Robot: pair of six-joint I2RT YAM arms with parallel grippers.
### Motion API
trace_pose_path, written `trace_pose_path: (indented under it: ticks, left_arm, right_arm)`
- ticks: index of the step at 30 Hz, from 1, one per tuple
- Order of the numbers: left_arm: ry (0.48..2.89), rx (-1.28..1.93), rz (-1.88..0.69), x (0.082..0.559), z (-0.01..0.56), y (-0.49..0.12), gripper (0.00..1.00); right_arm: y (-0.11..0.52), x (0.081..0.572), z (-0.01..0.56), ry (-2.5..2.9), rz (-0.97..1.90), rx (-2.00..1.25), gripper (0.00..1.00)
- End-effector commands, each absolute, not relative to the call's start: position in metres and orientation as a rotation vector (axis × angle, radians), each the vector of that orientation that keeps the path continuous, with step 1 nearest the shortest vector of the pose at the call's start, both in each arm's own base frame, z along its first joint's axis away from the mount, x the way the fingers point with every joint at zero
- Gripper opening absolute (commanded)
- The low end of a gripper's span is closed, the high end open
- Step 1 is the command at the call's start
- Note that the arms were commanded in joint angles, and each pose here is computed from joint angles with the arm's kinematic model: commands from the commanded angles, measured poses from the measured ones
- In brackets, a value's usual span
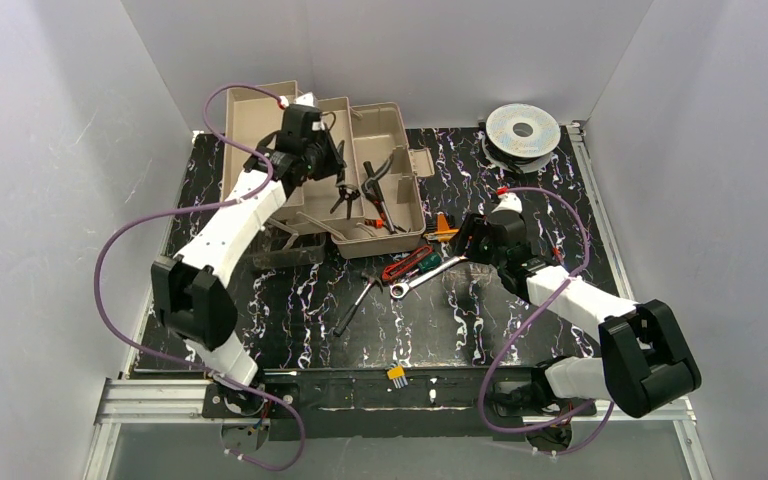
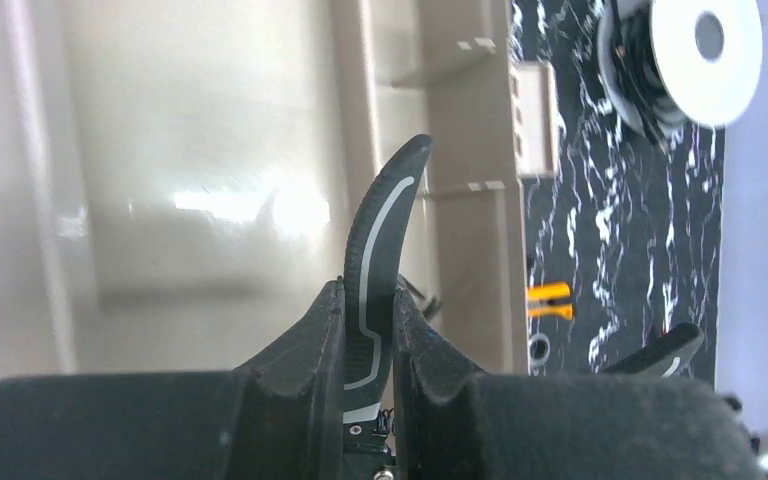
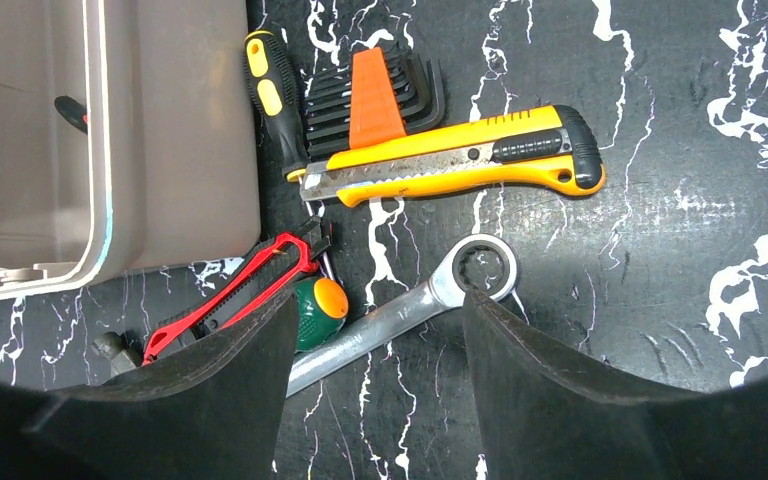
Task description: Pack the tool kit
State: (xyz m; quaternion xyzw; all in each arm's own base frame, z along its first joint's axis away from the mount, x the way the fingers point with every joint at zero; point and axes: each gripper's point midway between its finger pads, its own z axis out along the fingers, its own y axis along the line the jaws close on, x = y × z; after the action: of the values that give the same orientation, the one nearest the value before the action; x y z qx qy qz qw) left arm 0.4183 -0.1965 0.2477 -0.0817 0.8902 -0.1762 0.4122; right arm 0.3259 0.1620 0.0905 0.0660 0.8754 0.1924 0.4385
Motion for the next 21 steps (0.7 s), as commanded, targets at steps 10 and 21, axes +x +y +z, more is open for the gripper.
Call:
trace_pose_path:
  ticks: [10,21]
  left_arm:
    - [2.205,-0.336,-0.208,0.476,0.251,-0.128,0.04]
    - [2.194,-0.232,-0.243,0.473,0.268,-0.138,0.82]
  right_arm:
    - [0.164,0.334,0.112,2.101,0.501,0.170,0.68]
    - [0.162,0.334,0.113,2.099,0.489,0.173,0.68]
